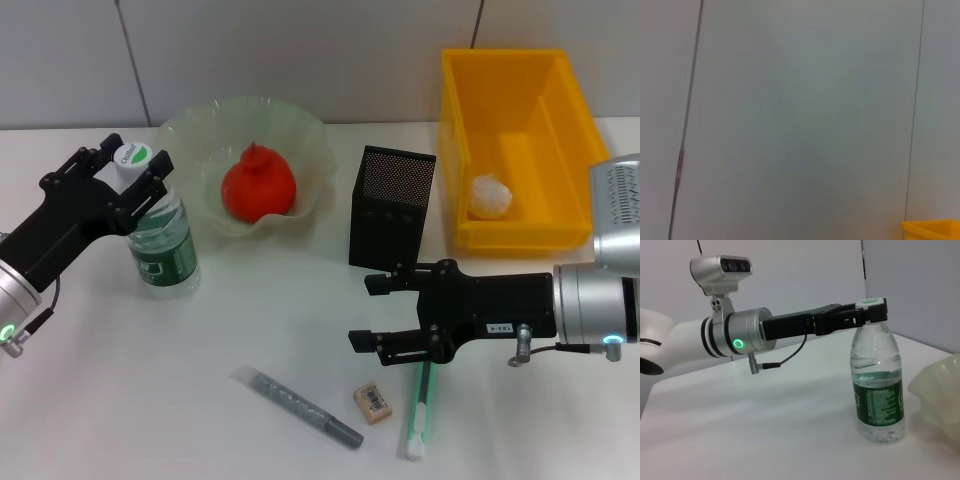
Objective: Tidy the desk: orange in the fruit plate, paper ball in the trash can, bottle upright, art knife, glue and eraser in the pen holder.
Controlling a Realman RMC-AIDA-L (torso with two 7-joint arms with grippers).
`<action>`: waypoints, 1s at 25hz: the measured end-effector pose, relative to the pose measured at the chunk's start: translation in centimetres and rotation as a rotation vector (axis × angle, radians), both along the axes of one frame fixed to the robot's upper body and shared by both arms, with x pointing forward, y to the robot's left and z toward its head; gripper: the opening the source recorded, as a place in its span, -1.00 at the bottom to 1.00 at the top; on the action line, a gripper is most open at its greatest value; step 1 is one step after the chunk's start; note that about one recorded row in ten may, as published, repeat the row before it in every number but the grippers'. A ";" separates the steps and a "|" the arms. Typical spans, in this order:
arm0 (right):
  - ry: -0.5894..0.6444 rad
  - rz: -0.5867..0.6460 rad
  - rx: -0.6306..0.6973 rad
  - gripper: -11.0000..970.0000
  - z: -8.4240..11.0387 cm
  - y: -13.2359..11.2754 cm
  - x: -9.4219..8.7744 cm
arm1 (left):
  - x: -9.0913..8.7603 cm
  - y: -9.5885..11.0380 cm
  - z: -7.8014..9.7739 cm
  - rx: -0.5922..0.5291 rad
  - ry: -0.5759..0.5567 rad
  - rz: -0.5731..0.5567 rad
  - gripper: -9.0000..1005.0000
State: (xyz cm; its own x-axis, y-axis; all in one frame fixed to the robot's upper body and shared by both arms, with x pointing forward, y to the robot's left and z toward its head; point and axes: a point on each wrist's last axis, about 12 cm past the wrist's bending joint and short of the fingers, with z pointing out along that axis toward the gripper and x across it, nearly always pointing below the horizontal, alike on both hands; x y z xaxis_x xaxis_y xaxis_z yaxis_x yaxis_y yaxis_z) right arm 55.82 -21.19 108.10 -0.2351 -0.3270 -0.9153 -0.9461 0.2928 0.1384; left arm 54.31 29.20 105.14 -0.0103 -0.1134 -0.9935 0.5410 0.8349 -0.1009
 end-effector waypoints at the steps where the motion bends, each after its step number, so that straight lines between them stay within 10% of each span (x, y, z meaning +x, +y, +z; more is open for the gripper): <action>1: 0.000 0.000 0.000 0.61 0.0 0.0 0.0 | 0.0 0.0 0.0 -0.001 0.000 0.001 0.07; 12: 0.001 -0.004 0.011 0.61 0.1 0.0 0.0 | -1.3 0.2 1.4 -0.096 -0.095 -0.071 0.45; 18: -0.002 -0.011 0.049 0.61 0.4 0.0 -0.1 | -4.1 2.1 4.3 -0.300 -0.110 -0.290 0.51; 25: 0.058 -0.012 0.079 0.61 1.1 -0.1 -0.1 | -6.4 2.7 5.0 -0.213 0.037 -0.569 0.56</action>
State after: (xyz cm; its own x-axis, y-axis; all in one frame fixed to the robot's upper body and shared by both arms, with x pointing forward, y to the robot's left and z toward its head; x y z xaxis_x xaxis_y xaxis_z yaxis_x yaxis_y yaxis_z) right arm 55.76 -21.24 109.22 -0.2919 -0.2513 -0.9228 -0.9322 0.2905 0.2158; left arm 47.90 31.93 110.12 -0.1617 -0.2767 -0.9473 0.8893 0.3752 -0.2614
